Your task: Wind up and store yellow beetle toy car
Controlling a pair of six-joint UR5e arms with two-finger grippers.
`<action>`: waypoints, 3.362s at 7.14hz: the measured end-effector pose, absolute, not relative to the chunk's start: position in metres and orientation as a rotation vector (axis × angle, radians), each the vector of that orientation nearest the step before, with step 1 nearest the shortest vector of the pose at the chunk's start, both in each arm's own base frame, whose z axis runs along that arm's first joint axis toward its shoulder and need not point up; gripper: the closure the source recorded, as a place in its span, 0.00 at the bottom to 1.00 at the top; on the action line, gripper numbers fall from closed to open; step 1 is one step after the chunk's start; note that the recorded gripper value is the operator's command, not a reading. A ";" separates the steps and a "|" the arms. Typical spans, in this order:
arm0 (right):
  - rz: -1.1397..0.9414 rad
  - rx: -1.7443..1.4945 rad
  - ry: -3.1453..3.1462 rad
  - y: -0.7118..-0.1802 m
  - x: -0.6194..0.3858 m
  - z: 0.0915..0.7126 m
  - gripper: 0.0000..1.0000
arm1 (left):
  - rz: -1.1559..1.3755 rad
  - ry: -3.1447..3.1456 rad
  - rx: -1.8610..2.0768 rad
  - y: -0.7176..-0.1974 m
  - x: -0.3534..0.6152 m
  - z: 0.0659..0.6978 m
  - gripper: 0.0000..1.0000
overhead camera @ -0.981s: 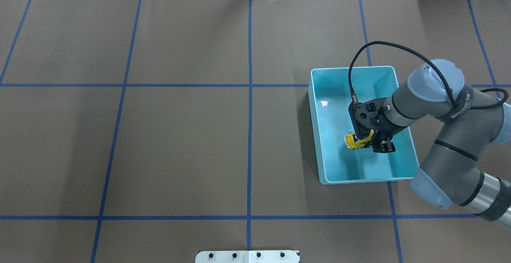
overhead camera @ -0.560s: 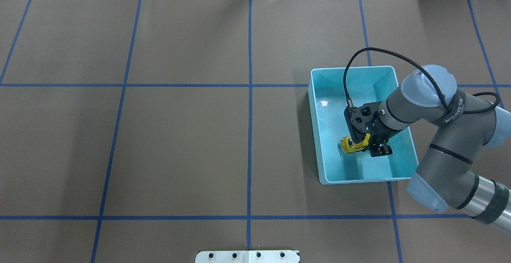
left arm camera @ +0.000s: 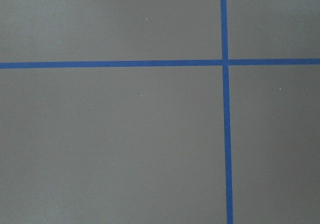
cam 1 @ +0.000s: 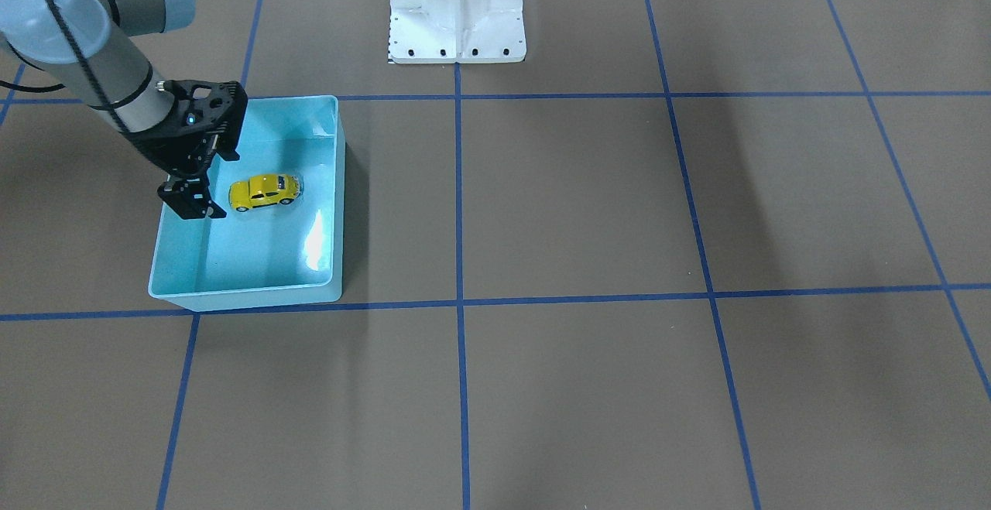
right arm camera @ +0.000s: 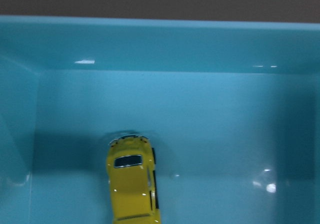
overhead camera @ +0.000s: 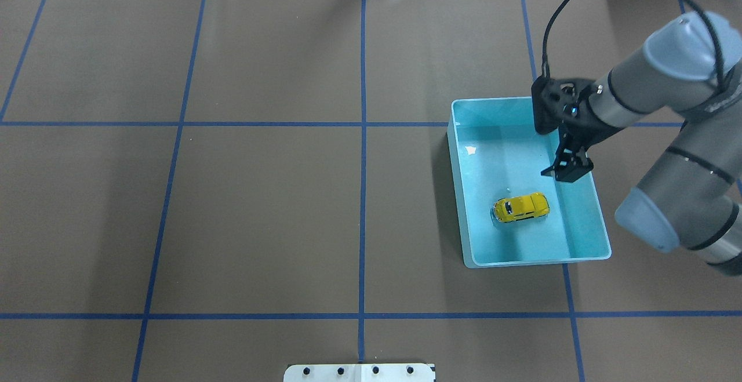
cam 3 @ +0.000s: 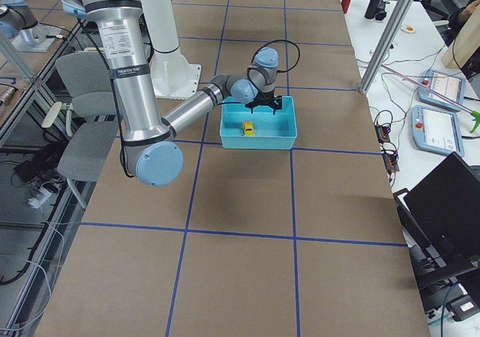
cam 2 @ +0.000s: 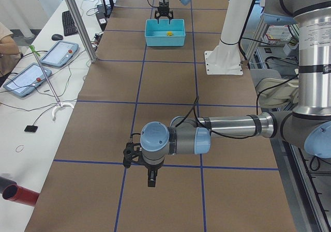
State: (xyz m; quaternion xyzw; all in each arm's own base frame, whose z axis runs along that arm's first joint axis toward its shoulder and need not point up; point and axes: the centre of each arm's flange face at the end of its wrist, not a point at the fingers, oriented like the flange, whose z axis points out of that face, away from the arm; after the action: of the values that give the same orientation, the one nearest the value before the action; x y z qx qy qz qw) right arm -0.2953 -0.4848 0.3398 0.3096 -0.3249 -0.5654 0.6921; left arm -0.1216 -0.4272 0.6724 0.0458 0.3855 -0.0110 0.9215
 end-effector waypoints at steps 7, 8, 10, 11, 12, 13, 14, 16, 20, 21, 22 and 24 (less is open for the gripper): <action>-0.052 0.124 -0.723 -0.594 -0.038 0.506 0.00 | -0.021 0.792 0.095 -0.428 -0.121 0.672 0.00; 0.026 0.072 -0.748 -0.574 -0.002 0.540 0.00 | -0.021 0.792 0.095 -0.428 -0.121 0.672 0.00; 0.126 0.013 -0.780 -0.539 0.038 0.584 0.00 | -0.021 0.792 0.095 -0.428 -0.121 0.672 0.00; 0.143 0.002 -0.780 -0.534 0.043 0.592 0.00 | -0.021 0.791 0.095 -0.428 -0.121 0.672 0.00; 0.146 -0.001 -0.780 -0.531 0.045 0.595 0.00 | -0.021 0.791 0.094 -0.428 -0.121 0.672 0.00; 0.134 0.005 -0.781 -0.530 0.044 0.595 0.00 | -0.021 0.791 0.092 -0.428 -0.121 0.673 0.00; 0.111 0.022 -0.784 -0.529 0.044 0.594 0.00 | -0.021 0.791 0.091 -0.428 -0.121 0.674 0.00; 0.036 0.061 -0.789 -0.521 0.043 0.599 0.00 | -0.022 0.791 0.089 -0.428 -0.121 0.675 0.00; -0.016 0.071 -0.793 -0.517 0.041 0.607 0.00 | -0.024 0.792 0.084 -0.427 -0.121 0.678 0.00; -0.016 0.071 -0.792 -0.517 0.041 0.607 0.00 | -0.024 0.792 0.083 -0.427 -0.121 0.679 0.00; -0.016 0.070 -0.792 -0.517 0.041 0.607 0.00 | -0.024 0.792 0.082 -0.427 -0.121 0.679 0.00; -0.017 0.070 -0.790 -0.518 0.040 0.607 0.00 | -0.025 0.792 0.079 -0.427 -0.121 0.680 0.00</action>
State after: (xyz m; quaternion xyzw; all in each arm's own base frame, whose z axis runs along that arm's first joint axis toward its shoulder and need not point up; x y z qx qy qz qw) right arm 0.0400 -0.5177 0.6070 0.0339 -0.3850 -0.0083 0.9223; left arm -0.1209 -0.4266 0.6805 0.0386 0.3857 -0.0123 0.9217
